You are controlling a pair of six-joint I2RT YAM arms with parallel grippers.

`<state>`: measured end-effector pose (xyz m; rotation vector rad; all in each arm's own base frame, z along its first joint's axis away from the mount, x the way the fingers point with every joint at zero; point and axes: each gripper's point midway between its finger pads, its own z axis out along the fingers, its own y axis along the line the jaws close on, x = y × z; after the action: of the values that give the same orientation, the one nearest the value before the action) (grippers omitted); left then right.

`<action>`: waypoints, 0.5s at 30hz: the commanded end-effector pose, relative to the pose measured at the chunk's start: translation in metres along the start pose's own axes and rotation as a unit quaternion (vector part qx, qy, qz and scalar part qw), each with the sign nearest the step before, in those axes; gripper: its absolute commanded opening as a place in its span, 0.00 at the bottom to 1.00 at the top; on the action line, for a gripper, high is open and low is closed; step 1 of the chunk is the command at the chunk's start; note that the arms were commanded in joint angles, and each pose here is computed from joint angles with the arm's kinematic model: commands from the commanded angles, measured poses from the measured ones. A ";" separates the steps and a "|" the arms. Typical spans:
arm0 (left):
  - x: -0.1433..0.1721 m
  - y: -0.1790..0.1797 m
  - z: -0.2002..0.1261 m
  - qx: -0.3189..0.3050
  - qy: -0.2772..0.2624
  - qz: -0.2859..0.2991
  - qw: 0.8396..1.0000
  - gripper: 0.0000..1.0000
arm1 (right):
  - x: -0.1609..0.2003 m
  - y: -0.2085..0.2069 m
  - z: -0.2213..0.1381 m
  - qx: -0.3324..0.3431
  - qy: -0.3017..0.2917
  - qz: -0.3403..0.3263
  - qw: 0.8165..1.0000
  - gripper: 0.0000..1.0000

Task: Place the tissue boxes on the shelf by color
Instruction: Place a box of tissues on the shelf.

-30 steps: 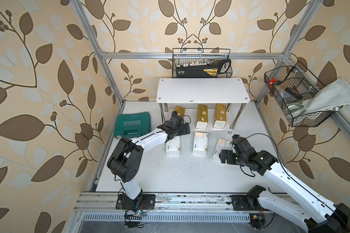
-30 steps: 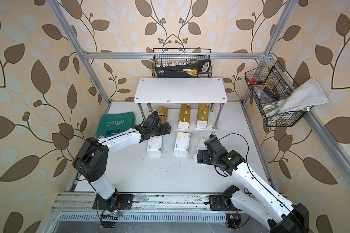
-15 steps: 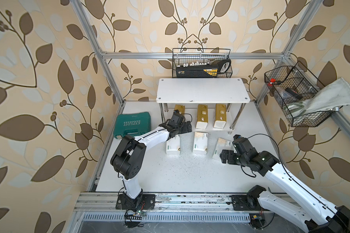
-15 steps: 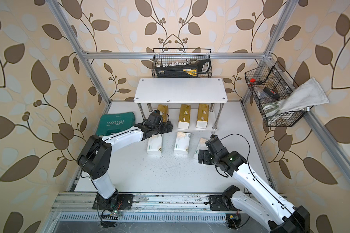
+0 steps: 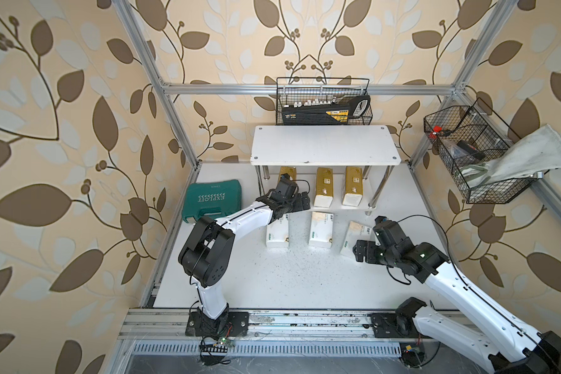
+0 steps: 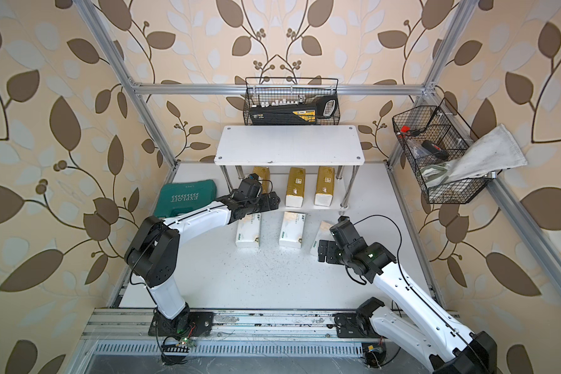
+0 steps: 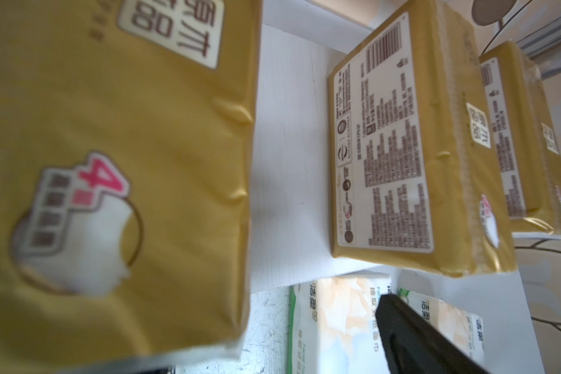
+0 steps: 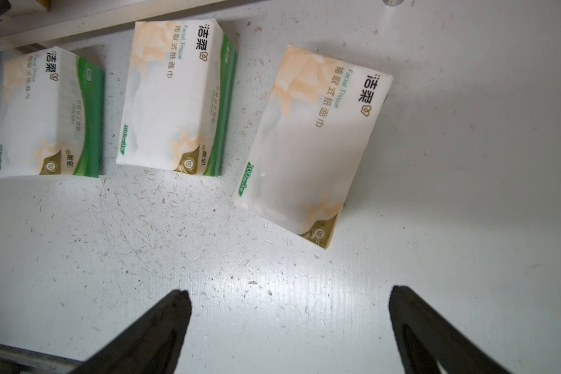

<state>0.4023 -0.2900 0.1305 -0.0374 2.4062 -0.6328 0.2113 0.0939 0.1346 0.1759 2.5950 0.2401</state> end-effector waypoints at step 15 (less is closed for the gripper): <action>-0.010 0.004 -0.208 -0.005 -0.064 0.019 0.998 0.99 | -0.034 0.025 -0.028 -0.047 -0.027 0.043 0.998 0.99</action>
<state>0.3123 -0.2252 0.2840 -0.0324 2.2261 -0.7087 0.2225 0.1012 0.1655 0.2337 2.5389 0.3209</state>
